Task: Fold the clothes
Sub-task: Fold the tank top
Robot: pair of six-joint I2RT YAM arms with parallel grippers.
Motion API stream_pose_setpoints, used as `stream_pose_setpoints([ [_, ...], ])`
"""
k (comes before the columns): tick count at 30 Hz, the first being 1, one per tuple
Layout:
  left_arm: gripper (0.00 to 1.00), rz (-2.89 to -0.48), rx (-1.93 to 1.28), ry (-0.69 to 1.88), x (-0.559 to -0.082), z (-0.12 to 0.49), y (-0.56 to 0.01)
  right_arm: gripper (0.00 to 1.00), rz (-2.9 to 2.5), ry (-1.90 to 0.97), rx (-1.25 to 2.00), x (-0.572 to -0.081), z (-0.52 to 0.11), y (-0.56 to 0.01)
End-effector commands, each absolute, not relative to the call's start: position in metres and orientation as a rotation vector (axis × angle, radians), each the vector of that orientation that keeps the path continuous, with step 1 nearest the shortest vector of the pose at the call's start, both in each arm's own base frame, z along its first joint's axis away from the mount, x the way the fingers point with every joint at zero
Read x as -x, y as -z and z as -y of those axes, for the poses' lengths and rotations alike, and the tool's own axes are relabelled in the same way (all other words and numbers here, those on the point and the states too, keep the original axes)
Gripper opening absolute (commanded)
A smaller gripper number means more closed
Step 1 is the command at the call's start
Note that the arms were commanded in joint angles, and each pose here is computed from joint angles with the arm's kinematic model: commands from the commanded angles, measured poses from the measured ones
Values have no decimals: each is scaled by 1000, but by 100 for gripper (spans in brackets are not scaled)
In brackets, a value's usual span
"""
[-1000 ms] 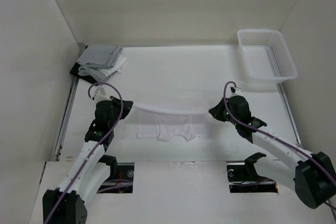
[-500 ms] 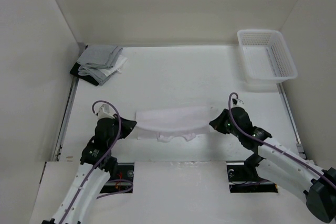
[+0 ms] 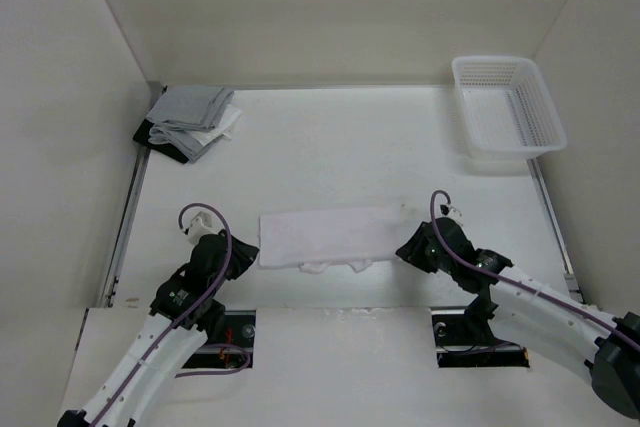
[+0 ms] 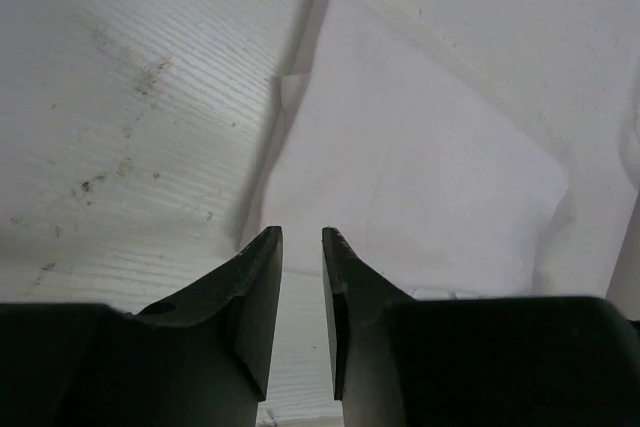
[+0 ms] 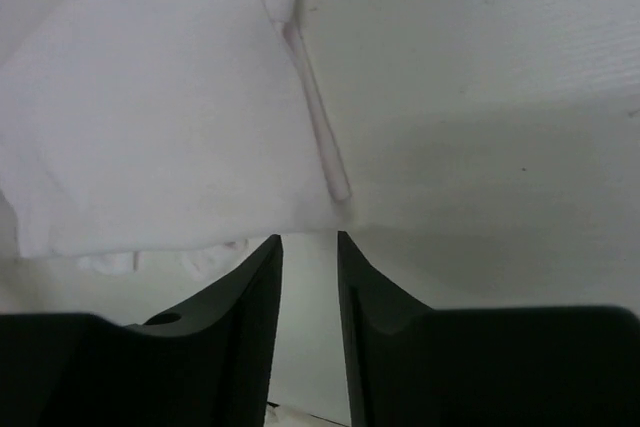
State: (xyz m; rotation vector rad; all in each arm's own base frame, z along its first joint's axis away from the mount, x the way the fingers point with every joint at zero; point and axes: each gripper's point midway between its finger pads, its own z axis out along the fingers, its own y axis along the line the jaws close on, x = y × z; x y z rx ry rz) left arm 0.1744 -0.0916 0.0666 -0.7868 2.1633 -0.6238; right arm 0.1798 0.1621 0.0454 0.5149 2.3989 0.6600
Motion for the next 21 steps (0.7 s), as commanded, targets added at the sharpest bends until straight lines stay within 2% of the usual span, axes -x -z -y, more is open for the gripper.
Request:
stream_pose_setpoints([
  [1,25,-2079,814,584,-183,81,-89,39,-2334,-639,-546,-189,-161,-57],
  [3,25,-2049,802,578,-186,79,-96,46,-2303,-610,-537,-197,-158,-60],
  [8,24,-2059,728,628,-204,102,-99,52,-2247,-600,-511,-224,-159,-59],
  [14,23,-2042,627,723,-224,141,-114,49,-2211,-762,-503,-242,-172,-59],
  [21,23,-1964,586,775,-238,152,-139,36,-2315,-848,-519,-238,-183,-40],
])
